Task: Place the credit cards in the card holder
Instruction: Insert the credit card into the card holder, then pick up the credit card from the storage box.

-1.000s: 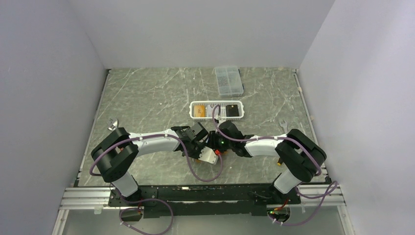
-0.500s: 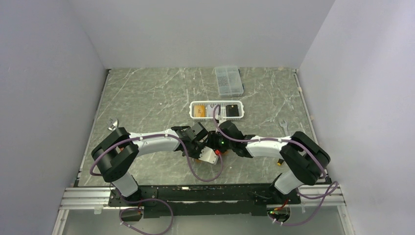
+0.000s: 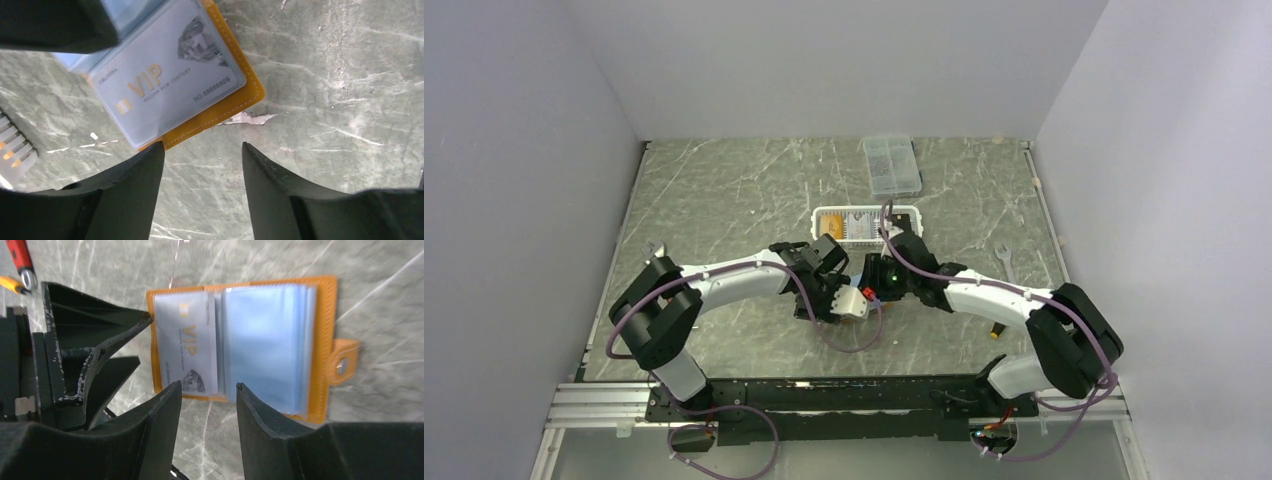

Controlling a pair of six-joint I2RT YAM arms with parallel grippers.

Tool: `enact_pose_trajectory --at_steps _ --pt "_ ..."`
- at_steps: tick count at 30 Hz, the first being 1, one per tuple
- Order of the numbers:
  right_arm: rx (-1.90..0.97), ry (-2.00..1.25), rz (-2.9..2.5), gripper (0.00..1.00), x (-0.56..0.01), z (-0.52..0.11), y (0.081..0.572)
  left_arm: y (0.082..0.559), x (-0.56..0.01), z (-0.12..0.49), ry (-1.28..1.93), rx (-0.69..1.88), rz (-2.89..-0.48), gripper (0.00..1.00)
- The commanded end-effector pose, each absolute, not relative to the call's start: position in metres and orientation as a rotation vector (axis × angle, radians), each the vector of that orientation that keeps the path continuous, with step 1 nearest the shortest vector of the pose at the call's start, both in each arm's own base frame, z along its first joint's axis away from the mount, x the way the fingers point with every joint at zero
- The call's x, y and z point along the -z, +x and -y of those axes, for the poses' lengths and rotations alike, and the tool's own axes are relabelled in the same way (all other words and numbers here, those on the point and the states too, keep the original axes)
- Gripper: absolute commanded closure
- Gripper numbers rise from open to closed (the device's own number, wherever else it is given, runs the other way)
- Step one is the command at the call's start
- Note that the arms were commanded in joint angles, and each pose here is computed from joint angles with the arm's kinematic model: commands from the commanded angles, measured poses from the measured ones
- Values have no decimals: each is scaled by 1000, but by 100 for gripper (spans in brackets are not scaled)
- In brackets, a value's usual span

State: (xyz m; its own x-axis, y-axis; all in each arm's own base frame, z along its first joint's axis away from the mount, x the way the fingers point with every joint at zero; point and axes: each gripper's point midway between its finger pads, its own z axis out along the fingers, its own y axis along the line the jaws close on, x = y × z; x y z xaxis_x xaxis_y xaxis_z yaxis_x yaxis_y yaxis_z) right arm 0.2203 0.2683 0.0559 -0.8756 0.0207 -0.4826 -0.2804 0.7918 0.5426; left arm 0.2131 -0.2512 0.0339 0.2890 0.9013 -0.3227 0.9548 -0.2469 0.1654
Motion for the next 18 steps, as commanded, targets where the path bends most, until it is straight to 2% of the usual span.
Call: enact_pose_trajectory --at_steps 1,6,13,18 --pt "-808 -199 -2410 52 -96 -258 252 213 -66 258 2164 331 -1698 33" --pt "-734 -194 -2363 51 -117 -245 285 221 -99 254 2071 398 -1744 19" --pt "-690 -211 -2300 50 -144 -249 335 258 -168 248 1833 550 -1836 19" --pt "-724 -188 -2267 48 -153 -257 378 329 -200 245 1569 550 -1903 21"
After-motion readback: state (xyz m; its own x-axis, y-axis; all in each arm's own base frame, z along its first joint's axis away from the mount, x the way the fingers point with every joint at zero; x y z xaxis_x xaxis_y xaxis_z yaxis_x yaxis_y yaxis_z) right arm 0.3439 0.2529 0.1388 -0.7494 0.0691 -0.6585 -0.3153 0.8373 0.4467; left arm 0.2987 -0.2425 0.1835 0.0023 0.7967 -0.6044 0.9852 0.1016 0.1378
